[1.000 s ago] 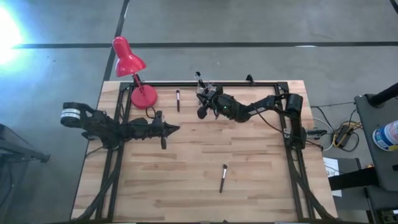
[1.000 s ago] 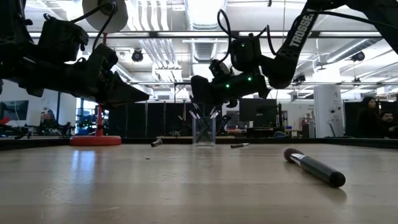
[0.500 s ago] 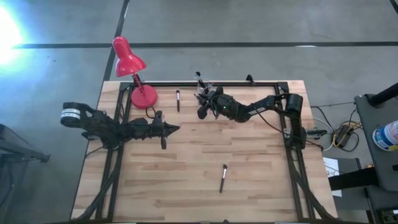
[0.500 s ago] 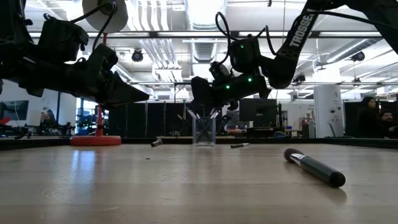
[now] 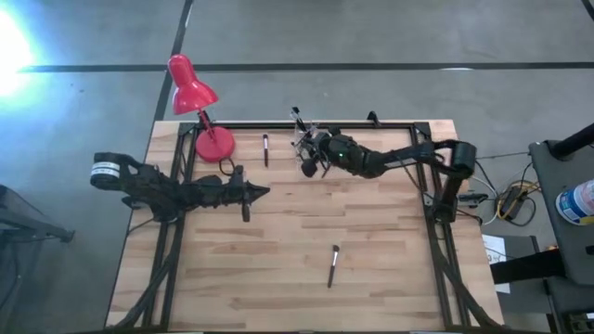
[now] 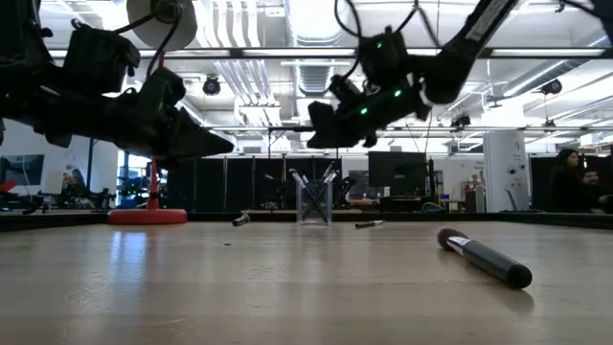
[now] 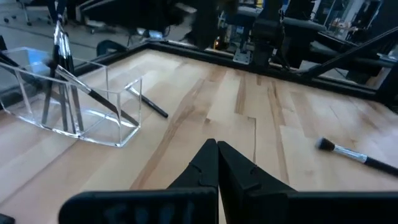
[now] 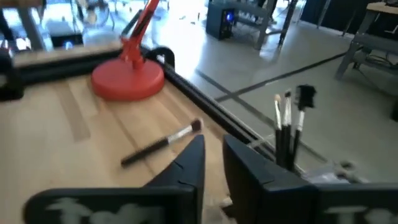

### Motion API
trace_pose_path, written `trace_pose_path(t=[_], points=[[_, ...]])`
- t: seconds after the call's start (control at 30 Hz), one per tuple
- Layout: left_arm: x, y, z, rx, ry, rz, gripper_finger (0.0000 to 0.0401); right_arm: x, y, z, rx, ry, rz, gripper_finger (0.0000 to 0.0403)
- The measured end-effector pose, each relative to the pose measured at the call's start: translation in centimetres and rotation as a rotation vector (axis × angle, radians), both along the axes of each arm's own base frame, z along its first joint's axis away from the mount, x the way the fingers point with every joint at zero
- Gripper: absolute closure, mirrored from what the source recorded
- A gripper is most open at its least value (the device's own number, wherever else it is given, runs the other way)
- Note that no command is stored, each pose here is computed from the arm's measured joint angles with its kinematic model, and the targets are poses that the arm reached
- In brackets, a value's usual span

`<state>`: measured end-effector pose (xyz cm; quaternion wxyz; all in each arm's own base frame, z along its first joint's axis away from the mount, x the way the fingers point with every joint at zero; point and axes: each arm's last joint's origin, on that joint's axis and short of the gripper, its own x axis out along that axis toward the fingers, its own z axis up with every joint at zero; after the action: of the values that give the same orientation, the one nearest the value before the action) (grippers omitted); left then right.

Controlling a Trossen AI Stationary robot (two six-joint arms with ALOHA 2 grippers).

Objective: Put items in baskets/containers
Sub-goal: Put the black blush brush into the transparent organizer

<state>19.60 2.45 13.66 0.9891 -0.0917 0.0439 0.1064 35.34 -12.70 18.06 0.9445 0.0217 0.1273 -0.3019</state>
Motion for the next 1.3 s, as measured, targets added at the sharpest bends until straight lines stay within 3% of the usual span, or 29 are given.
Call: trace_pose_path(t=[0.13, 0.33, 0.6, 0.77, 0.97, 1.3], points=[[1.2, 0.2, 0.2, -0.01, 0.071, 0.041, 0.0401, -2.2, 1.6, 1.1, -0.029, 0.01, 0.031, 0.0389], [3.4, 1.5, 0.8, -0.006, 0.149, 0.234, 0.0401, -6.1, 3.5, 0.7, -0.009, -0.053, 0.043, 0.0394], [4.1, 5.1, -0.8, -0.152, 0.22, 0.425, 0.0401, -9.6, 5.3, -0.3, -0.042, -0.152, 0.053, 0.0394], [4.9, 6.6, -1.5, -0.195, 0.254, 0.527, 0.0392, -10.2, 5.5, -0.5, -0.052, -0.171, 0.047, 0.0394], [5.7, 7.9, -2.0, -0.22, 0.299, 0.675, 0.0345, -10.3, 5.6, -0.3, -0.052, -0.177, 0.047, 0.0394], [5.0, 9.7, -2.6, -0.269, 0.301, 0.779, 0.0305, -10.3, 5.6, -0.4, -0.05, -0.175, 0.046, 0.0394]])
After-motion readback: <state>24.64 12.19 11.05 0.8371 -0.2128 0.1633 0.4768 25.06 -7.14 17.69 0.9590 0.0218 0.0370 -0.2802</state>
